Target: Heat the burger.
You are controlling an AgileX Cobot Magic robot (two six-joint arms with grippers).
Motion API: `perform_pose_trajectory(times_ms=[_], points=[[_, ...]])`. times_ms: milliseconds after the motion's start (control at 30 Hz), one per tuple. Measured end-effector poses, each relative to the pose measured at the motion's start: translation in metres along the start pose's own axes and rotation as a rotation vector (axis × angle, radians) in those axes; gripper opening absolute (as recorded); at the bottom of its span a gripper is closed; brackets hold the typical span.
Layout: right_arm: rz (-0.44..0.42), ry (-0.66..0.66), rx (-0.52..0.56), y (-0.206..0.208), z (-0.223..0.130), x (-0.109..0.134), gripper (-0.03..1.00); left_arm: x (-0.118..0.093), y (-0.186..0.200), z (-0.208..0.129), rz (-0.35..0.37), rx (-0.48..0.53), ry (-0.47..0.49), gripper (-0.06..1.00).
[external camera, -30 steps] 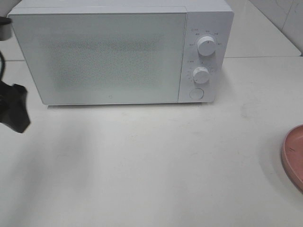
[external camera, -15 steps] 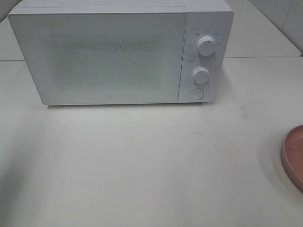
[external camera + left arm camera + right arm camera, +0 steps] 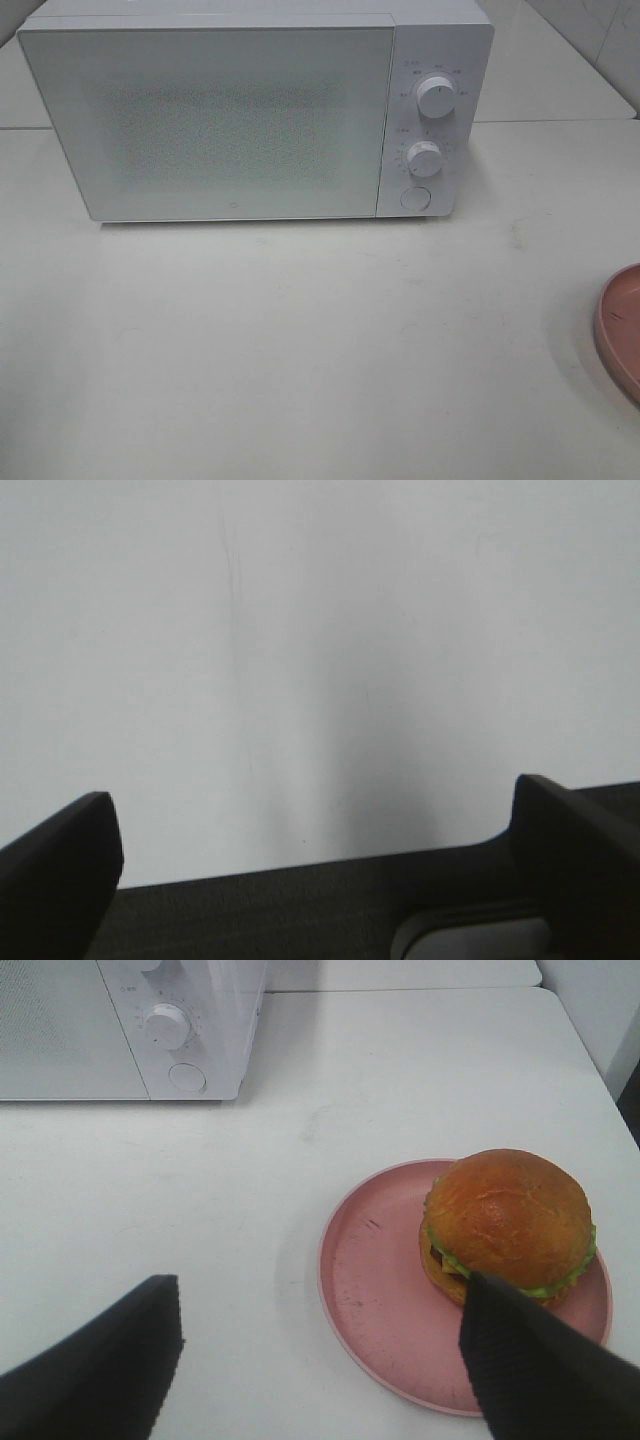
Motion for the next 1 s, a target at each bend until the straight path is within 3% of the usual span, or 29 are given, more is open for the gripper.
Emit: perform_pose_trajectory(times_ms=[133,200,300,367,467,533,1000], points=[[0.000,0.000,0.000,0.000,0.000,0.000,0.76,0.001,0.012,-0.005,-0.013,-0.088,0.000,0.97],[0.000,0.000,0.000,0.000,0.000,0.000,0.76,0.002,0.029,-0.013,-0.032,-0.221,0.000,0.97],[0.000,0.000,0.000,0.000,0.000,0.000,0.76,0.002,0.033,-0.015,-0.037,-0.252,0.000,0.97],[0.000,0.000,0.000,0.000,0.000,0.000,0.76,0.003,0.045,-0.023,-0.052,-0.352,0.000,0.97],[0.000,0.000,0.000,0.000,0.000,0.000,0.76,0.004,0.048,-0.025,-0.055,-0.375,0.000,0.97],[0.000,0.000,0.000,0.000,0.000,0.000,0.76,0.005,0.056,-0.032,-0.065,-0.445,0.000,0.97],[0.000,0.000,0.000,0.000,0.000,0.000,0.76,0.005,0.061,-0.037,-0.073,-0.496,0.000,0.97]])
Point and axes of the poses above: a point on each arm's last joint axis where the gripper is mounted, y pointing back along that axis away from the gripper, x along the wrist's bending axis when the last joint is at zero, z = x × y, the point moved 4 cm from there along -y, pointing out along that axis toward the gripper, and after that the axes turned 12 degrees about y, right-handed, at the moved point
